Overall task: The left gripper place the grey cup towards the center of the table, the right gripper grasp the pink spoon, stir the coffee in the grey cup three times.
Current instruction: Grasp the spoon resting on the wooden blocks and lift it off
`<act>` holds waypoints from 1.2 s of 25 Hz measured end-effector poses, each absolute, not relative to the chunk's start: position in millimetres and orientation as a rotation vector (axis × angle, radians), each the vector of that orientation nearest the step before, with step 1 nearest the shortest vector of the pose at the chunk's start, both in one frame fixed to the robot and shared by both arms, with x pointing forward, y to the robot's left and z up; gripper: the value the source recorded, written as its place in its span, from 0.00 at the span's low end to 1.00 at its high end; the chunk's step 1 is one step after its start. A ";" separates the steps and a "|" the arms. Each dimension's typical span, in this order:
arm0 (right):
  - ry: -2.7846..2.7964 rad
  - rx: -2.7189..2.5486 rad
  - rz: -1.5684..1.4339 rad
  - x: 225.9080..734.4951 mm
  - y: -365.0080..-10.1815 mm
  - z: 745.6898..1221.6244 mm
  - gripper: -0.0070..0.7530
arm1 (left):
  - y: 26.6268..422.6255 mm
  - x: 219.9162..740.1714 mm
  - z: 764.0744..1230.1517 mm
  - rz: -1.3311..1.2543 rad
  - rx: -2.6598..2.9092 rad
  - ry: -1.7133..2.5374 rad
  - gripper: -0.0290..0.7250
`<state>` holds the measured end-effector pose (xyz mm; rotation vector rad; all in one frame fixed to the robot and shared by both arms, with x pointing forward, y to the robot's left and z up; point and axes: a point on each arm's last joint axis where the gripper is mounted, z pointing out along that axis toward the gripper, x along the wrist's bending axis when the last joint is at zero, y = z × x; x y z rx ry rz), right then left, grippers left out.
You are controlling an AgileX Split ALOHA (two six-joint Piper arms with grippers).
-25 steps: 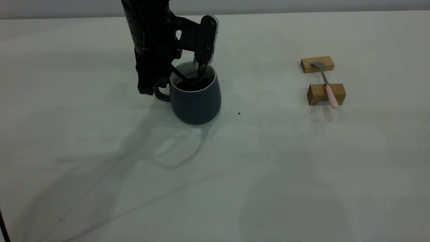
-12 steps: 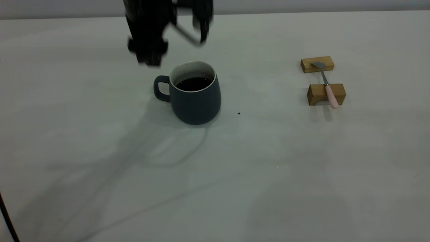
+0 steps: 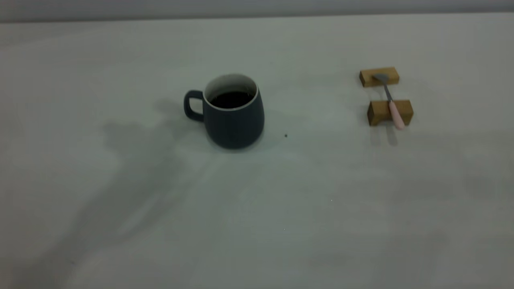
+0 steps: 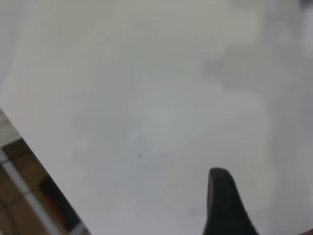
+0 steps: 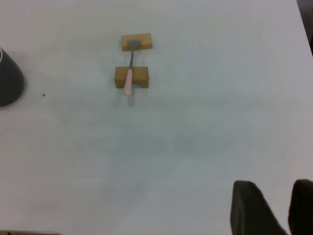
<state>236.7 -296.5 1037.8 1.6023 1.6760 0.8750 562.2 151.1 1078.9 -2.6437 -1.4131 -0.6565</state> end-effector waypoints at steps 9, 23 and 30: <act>1.676 1.602 0.875 236.7 -296.5 1037.8 0.32 | 180.9 498.0 1147.5 -0.755 -2.724 -1.717 0.65; 1.675 1.601 0.876 236.5 -296.6 1037.8 0.32 | 290.8 310.0 1090.5 -0.665 -2.645 -2.177 0.65; 1.675 1.601 0.876 236.5 -296.6 1037.8 0.32 | 302.1 264.0 1049.0 -0.772 -2.584 -2.317 0.65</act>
